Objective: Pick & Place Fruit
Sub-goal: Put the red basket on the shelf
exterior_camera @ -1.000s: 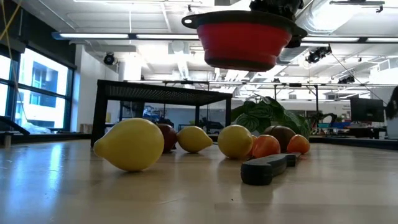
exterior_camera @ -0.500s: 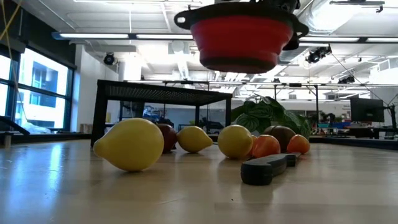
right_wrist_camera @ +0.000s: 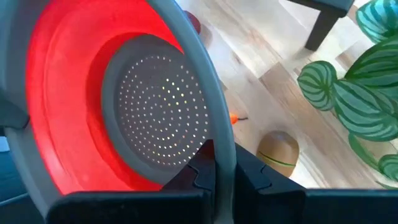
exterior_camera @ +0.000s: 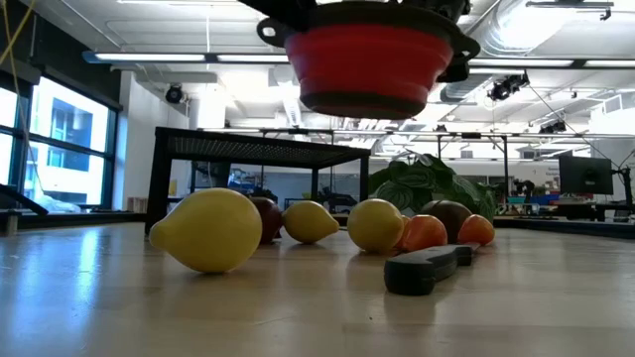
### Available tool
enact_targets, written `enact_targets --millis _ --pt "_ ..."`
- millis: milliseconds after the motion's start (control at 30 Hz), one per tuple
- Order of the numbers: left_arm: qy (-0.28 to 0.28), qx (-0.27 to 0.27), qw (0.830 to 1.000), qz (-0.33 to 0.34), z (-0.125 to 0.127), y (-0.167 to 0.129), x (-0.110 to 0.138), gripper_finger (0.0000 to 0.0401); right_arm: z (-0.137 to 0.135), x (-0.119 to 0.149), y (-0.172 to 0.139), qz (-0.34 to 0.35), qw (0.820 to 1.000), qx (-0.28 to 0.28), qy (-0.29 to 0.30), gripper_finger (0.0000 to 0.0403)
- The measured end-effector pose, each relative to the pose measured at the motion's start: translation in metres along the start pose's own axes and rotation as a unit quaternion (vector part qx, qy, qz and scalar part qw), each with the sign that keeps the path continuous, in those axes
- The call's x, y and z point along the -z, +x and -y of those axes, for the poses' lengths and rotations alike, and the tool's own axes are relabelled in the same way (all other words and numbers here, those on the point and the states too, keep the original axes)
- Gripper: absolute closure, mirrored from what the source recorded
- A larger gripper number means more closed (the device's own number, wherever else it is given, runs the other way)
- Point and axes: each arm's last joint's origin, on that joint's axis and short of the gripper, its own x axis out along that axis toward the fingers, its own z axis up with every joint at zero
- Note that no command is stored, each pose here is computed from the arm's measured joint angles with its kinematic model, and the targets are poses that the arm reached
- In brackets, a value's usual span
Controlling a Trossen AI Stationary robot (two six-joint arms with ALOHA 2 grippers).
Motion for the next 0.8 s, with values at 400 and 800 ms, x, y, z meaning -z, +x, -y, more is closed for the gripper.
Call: enact_targets --millis 400,800 --pt "-0.034 -0.001 0.999 0.0 0.0 0.0 0.0001 0.0216 -0.0102 0.0053 0.0022 -0.003 1.0 -0.012 -0.016 0.0389" --pt "-0.033 0.019 0.999 0.004 0.0011 0.0 -0.0002 0.0292 -0.0109 0.005 0.0022 -0.003 1.0 -0.019 -0.017 0.0389"
